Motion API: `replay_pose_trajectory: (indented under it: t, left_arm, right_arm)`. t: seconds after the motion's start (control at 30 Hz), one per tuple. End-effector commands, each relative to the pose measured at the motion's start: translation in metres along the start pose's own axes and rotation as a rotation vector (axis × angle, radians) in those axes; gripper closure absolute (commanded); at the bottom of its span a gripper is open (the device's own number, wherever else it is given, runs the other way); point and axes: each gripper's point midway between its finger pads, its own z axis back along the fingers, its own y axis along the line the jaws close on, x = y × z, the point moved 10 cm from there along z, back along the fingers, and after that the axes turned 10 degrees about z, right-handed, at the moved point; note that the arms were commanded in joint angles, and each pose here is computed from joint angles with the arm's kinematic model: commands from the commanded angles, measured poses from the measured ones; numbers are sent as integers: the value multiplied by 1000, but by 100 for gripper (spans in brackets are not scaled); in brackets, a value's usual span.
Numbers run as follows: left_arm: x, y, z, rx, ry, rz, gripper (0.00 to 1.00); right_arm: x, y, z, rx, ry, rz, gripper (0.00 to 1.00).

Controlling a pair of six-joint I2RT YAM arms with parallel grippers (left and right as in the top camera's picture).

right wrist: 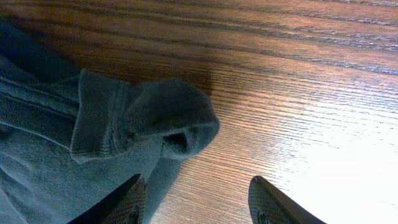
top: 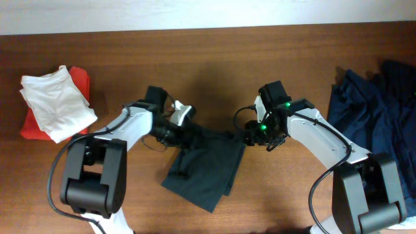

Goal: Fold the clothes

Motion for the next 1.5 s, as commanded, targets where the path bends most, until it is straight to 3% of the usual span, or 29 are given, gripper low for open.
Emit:
replay_pose_trajectory:
  t: [0.0, 0.03, 0.1, 0.2, 0.27, 0.43, 0.53, 0.63, 0.8, 0.83, 0.87, 0.9, 0.97, 1.1, 1.2, 1.27, 1.37, 1.47]
  left_arm:
    - [-4, -10, -26, -42, 53, -120, 62]
    - [0, -11, -25, -33, 40, -132, 100]
    - [35, -11, 18, 60, -95, -146, 100]
    - [71, -23, 139, 205, -376, -109, 100]
    - [61, -15, 217, 290, -544, -40, 100]
    - [25, 51, 310, 406, -805, 130, 99]
    - [14, 70, 333, 448, -880, 164, 99]
    - [0, 100, 355, 594, -948, 311, 100]
    - [-18, 182, 376, 644, -1048, 490, 99]
    - [-24, 198, 377, 633, -1070, 558, 87]
    - [-30, 213, 376, 625, -1066, 599, 26]
    - [-33, 221, 374, 622, -1059, 619, 4]
    - [-40, 223, 380, 607, -1086, 660, 1]
    - [-46, 160, 434, 618, -1237, 541, 1]
    - [-32, 93, 433, 602, -1251, 409, 1]
    - [14, 54, 383, 524, -1098, 297, 1]
    - [59, 2, 298, 512, -857, 207, 1]
    - [67, -31, 224, 507, -585, 157, 1]
  right_arm:
    - [-2, -1, 5, -30, 17, 3, 43]
    - [-5, -3, 5, -65, 39, -3, 43]
    - [-13, -9, 6, -136, 92, -14, 44]
    - [-17, -25, 10, -179, 111, -67, 44]
    - [-18, -40, 15, -183, 111, -121, 44]
    - [-20, -50, 18, -189, 119, -159, 44]
    - [-20, -50, 18, -189, 119, -159, 44]
    - [-20, -50, 18, -189, 120, -159, 44]
    - [-23, -50, 19, -189, 136, -163, 44]
    - [-24, -50, 19, -189, 141, -164, 44]
    - [-24, -49, 19, -189, 142, -164, 44]
    - [-24, -50, 19, -189, 142, -164, 44]
    - [-24, -49, 19, -189, 146, -165, 44]
    - [-24, -49, 19, -189, 144, -164, 39]
    - [-24, -49, 19, -185, 144, -164, 21]
    - [-23, -45, 18, -130, 139, -167, 1]
    - [-22, -42, 17, -85, 132, -165, 1]
    - [-15, -40, 25, -68, 115, -105, 1]
